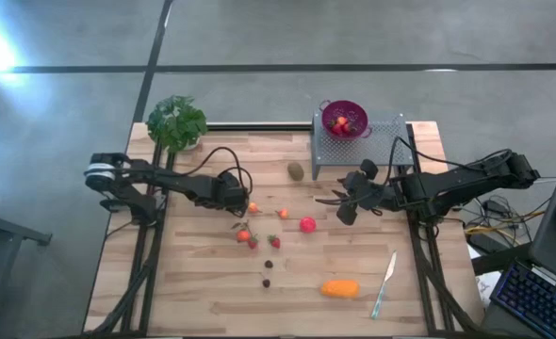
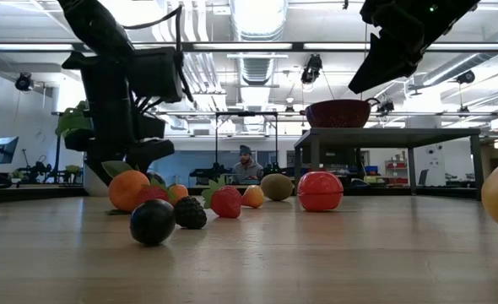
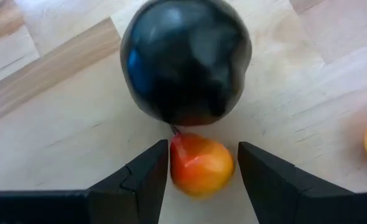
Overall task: Pick & Place Fruit
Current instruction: Put the peach into the violet strainer bowl on the shelf
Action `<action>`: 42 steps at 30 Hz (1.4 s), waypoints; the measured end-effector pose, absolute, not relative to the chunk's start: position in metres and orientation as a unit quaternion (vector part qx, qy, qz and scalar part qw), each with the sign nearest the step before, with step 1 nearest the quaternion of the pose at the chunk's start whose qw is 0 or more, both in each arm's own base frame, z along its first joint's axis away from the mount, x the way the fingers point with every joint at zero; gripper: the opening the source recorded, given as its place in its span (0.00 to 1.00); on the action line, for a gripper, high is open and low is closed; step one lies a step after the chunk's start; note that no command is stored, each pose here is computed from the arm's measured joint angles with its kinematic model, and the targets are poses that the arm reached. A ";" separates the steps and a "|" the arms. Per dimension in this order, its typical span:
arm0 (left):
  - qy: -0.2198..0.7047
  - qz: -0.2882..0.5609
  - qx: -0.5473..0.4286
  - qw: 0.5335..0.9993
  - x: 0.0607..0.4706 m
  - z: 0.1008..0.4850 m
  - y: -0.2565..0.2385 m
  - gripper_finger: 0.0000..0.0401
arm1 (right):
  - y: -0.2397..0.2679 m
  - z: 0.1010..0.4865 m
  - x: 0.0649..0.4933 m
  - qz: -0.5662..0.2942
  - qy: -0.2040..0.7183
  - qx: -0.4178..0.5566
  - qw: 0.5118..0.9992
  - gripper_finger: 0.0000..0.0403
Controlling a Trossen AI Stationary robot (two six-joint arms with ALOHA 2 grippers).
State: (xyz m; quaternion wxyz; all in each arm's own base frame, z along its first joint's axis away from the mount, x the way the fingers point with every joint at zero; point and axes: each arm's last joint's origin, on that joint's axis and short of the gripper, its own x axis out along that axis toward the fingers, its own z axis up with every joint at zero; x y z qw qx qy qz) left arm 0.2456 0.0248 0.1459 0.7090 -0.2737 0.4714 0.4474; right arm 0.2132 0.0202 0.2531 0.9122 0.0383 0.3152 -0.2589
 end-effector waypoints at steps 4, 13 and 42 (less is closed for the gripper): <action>0.473 0.448 -0.273 0.708 0.245 0.146 0.025 0.50 | 0.020 0.253 0.213 -0.258 0.316 0.036 0.912 0.37; 0.473 0.448 -0.272 0.708 0.245 0.146 0.025 0.41 | 0.020 0.253 0.213 -0.258 0.317 0.035 0.912 0.31; 0.282 0.297 -0.253 0.877 0.238 0.227 0.003 0.35 | 0.020 0.252 0.214 -0.257 0.313 0.036 0.913 0.18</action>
